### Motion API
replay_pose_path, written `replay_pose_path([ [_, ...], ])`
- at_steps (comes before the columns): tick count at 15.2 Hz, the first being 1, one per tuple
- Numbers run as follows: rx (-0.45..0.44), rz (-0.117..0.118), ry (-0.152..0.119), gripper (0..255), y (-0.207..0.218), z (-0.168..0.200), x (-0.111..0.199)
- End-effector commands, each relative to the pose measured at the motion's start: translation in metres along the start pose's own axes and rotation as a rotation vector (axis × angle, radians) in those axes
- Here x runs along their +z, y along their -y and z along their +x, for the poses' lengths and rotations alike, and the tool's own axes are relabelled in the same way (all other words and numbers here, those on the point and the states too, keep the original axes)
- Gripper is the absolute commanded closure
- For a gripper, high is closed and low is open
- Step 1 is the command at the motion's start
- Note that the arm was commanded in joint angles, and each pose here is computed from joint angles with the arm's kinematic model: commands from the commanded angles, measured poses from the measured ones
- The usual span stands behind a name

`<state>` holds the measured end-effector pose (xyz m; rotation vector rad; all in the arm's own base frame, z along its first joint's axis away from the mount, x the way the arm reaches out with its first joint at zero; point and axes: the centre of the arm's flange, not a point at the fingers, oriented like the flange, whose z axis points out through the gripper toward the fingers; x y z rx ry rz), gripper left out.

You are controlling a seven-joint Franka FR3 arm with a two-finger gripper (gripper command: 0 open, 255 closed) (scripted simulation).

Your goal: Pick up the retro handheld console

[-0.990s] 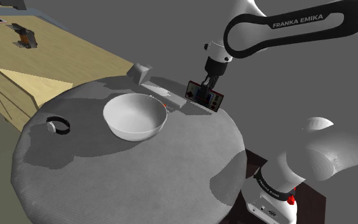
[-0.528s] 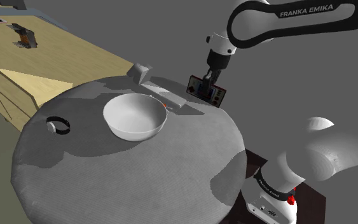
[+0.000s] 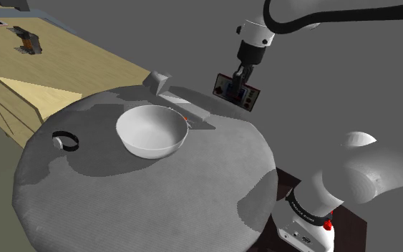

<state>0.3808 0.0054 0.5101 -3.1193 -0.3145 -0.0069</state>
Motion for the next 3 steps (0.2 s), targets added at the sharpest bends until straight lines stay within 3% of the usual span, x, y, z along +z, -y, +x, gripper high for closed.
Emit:
replay_pose_path([
  [1,0.0,0.0,0.0,255,0.002,0.0005,-0.0109],
  [3,0.0,0.0,0.0,255,0.002,0.0005,-0.0117],
])
